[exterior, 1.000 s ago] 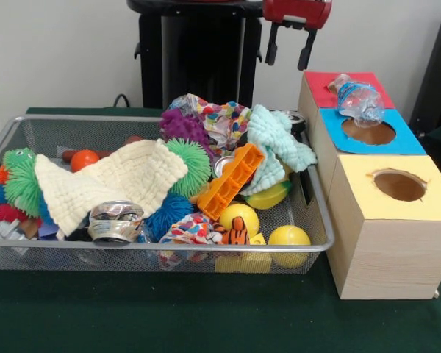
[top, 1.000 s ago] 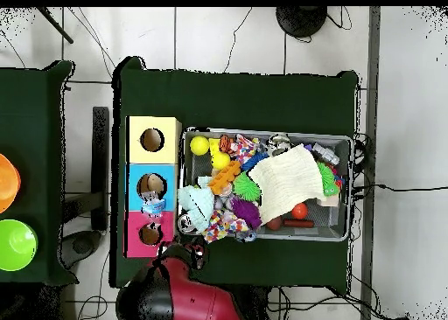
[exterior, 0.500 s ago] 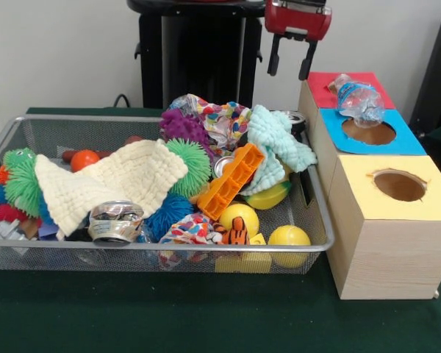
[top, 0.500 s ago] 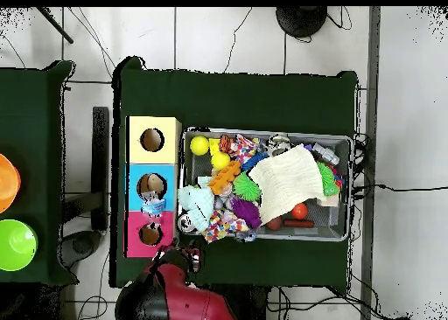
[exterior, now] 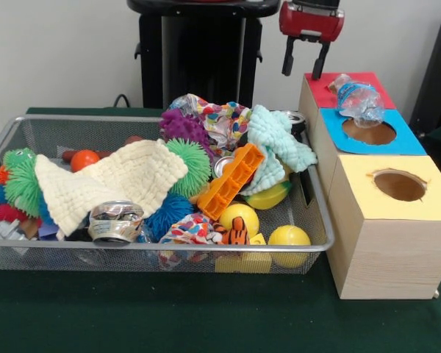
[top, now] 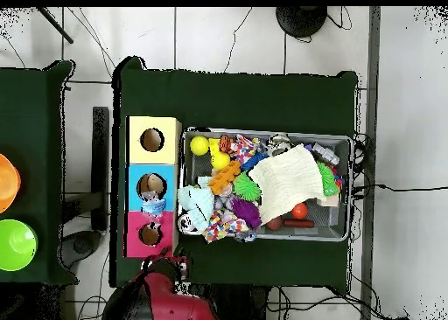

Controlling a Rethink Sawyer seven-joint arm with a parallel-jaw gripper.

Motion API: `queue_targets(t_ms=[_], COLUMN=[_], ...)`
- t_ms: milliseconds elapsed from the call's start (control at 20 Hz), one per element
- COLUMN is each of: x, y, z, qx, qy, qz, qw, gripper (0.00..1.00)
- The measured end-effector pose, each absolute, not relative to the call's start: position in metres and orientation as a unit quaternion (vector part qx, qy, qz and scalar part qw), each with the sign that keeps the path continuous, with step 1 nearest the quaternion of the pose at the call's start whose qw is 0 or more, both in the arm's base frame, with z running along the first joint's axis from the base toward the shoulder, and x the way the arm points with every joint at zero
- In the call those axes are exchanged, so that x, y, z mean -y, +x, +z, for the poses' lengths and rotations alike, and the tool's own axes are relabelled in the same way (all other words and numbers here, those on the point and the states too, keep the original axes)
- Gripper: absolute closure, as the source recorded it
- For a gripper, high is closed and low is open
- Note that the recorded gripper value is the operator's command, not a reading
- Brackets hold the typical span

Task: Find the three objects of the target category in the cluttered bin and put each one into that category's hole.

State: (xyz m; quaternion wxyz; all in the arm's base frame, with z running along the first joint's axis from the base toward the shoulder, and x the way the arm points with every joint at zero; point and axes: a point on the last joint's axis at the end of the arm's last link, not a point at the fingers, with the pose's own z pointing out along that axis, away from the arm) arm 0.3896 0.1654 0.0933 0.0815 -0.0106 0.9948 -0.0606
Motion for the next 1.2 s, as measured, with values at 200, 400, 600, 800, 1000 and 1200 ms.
queue_targets(t_ms=[200,400,600,800,1000,1200], x=[-0.174,-0.181,-0.183,-0.185,-0.187,-0.187], y=[0.387,0.386,0.387,0.386,0.386,0.386], z=[0.094,0.094,0.093,0.093,0.093,0.093], qx=[-0.995,-0.995,-0.995,-0.995,-0.994,-0.994], qy=[-0.017,-0.015,-0.006,0.003,0.007,0.015], qz=[-0.060,-0.059,-0.059,-0.062,-0.066,-0.069], qw=[0.083,0.083,0.083,0.083,0.086,0.086], gripper=[0.00,0.00,0.00,0.00,0.00,0.00])
